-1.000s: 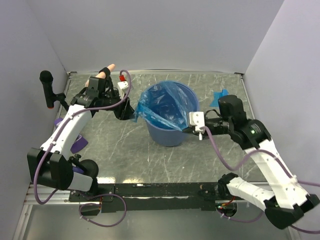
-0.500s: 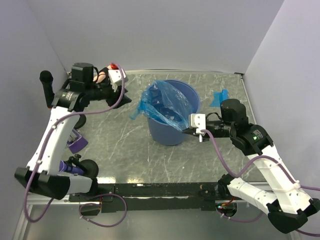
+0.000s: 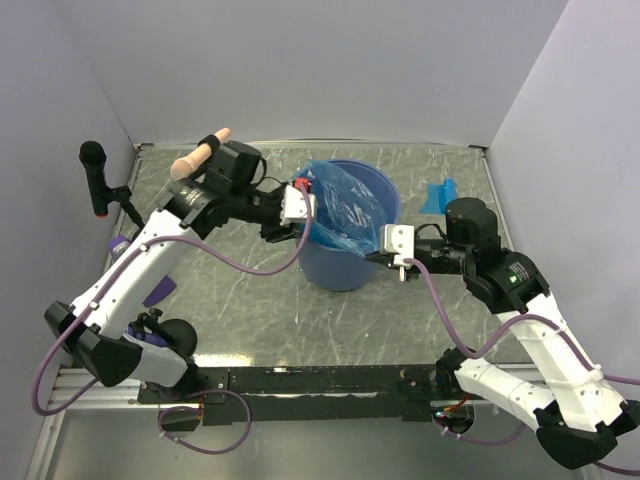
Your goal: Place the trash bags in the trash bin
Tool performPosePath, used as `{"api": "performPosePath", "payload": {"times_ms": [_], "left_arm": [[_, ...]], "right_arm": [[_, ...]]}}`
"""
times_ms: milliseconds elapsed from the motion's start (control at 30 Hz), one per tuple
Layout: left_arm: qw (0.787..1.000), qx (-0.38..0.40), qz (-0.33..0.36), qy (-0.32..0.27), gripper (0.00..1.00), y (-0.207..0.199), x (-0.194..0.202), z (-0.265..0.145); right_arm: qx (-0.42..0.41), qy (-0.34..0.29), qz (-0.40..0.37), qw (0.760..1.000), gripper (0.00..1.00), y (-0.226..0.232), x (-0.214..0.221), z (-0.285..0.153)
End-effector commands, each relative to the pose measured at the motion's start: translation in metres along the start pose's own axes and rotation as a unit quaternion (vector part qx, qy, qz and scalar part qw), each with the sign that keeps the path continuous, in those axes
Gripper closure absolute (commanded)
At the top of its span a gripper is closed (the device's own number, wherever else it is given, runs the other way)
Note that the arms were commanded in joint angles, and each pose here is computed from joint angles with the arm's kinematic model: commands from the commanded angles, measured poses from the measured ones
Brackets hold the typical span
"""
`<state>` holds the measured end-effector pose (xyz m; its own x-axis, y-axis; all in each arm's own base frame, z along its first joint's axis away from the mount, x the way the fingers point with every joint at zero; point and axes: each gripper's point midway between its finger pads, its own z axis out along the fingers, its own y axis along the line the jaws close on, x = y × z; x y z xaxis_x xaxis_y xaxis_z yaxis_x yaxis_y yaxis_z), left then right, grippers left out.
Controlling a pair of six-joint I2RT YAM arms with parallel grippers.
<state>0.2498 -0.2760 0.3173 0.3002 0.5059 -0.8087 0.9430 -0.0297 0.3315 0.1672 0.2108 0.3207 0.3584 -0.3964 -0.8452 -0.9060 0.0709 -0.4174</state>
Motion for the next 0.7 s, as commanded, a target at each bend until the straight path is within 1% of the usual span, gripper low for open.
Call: {"api": "performPosePath", "payload": {"times_ms": [0,100,200,300,400,433,567,667], "left_arm": [[0.998,-0.032,0.053,-0.013,0.49,0.019,-0.013,0.008],[0.998,-0.037,0.059,-0.006,0.51,0.021,-0.011,0.015],[0.996,-0.04,0.074,0.002,0.59,0.02,-0.011,0.018],[0.995,-0.03,0.089,0.012,0.73,0.013,-0.006,0.017],[0.995,-0.011,0.093,0.016,0.95,0.002,-0.004,0.012],[0.995,-0.006,0.097,0.014,0.99,-0.002,-0.006,0.009],[0.994,0.025,0.103,0.014,0.99,-0.024,-0.008,-0.006],[0.994,0.068,0.082,0.023,1.0,-0.049,0.001,-0.013]], "right_arm": [[0.019,-0.024,-0.022,0.999,1.0,-0.007,-0.019,-0.007],[0.018,-0.023,-0.023,0.999,1.0,-0.006,-0.018,-0.007],[0.015,-0.024,-0.027,0.999,1.0,-0.004,-0.018,-0.007],[0.012,-0.024,-0.03,0.999,1.0,-0.002,-0.019,-0.008],[0.008,-0.02,-0.031,0.999,1.0,0.0,-0.016,-0.008],[0.007,-0.018,-0.033,0.999,1.0,0.0,-0.014,-0.007],[-0.01,-0.015,-0.038,0.999,1.0,0.008,-0.01,-0.007],[-0.038,0.0,-0.037,0.999,1.0,0.021,0.0,-0.006]]}}
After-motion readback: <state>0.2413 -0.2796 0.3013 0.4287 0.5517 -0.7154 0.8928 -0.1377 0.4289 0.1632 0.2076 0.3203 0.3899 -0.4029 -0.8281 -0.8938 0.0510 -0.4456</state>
